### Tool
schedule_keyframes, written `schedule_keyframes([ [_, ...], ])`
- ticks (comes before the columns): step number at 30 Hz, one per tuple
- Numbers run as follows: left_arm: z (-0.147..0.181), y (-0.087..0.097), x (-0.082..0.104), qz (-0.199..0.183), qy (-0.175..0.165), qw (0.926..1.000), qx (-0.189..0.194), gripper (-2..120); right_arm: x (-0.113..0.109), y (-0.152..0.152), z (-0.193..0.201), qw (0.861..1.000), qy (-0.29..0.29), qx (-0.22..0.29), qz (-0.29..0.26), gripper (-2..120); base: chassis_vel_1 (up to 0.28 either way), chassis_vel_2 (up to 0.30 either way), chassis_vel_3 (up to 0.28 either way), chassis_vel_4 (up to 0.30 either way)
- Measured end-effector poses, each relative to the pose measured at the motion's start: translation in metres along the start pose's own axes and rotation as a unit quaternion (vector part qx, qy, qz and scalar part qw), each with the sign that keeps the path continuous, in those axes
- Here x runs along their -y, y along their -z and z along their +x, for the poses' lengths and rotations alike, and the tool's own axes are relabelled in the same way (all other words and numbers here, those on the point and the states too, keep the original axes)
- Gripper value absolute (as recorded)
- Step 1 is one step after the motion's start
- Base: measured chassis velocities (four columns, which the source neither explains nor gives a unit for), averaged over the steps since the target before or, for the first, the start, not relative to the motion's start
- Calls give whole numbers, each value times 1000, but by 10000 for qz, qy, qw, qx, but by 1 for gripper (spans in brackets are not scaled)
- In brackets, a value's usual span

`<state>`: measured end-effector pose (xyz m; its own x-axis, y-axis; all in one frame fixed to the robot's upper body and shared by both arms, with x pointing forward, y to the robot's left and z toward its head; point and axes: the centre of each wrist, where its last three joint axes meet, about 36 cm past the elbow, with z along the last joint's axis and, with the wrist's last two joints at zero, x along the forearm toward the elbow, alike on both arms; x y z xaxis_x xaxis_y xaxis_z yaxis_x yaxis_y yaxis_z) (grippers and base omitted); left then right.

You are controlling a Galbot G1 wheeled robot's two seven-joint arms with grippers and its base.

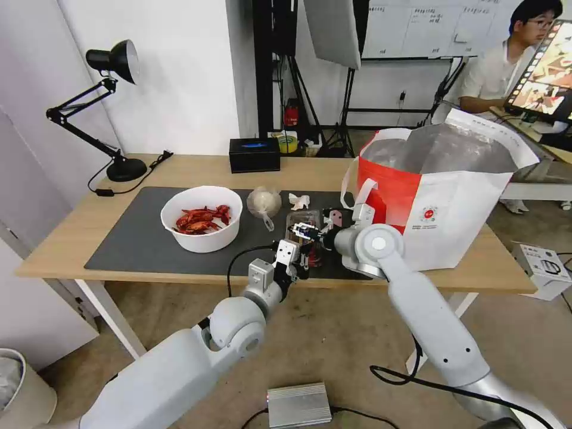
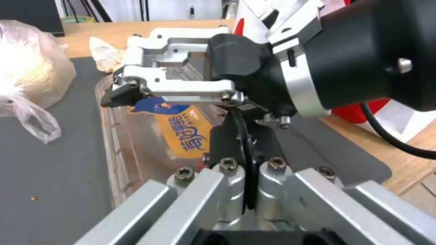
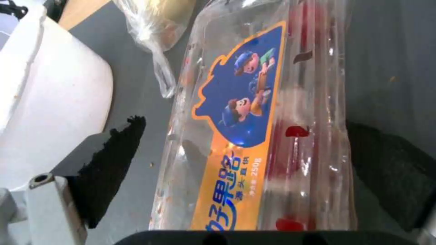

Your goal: Pick up the trash from the table and place it into the takeout bag.

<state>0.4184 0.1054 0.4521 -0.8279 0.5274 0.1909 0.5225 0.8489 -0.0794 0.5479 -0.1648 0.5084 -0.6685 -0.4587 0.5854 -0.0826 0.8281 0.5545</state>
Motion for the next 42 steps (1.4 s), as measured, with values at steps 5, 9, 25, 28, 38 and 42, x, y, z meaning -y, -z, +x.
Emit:
schedule_keyframes([
  [5,0,0,0,3,-1,10000,5,0,-1,-1,0,10000,10,-6,0,92,0,0,0,0],
  [9,0,0,1,10,-2,10000,5,0,0,-3,0,10000,15,-20,-14,76,0,0,0,0],
  [25,1,2,2,11,-18,10000,31,0,5,-5,4,10000,-38,18,-47,21,0,0,0,0],
  [28,2,2,2,10,-11,10000,38,0,6,-5,5,10000,-46,24,-58,9,0,0,0,0],
  [38,7,7,-4,41,69,9999,113,0,8,-5,4,9999,-77,17,-80,0,0,0,0,0],
  [42,20,8,-13,33,149,9998,113,0,10,-6,4,9999,-94,11,-96,0,0,0,0,0],
])
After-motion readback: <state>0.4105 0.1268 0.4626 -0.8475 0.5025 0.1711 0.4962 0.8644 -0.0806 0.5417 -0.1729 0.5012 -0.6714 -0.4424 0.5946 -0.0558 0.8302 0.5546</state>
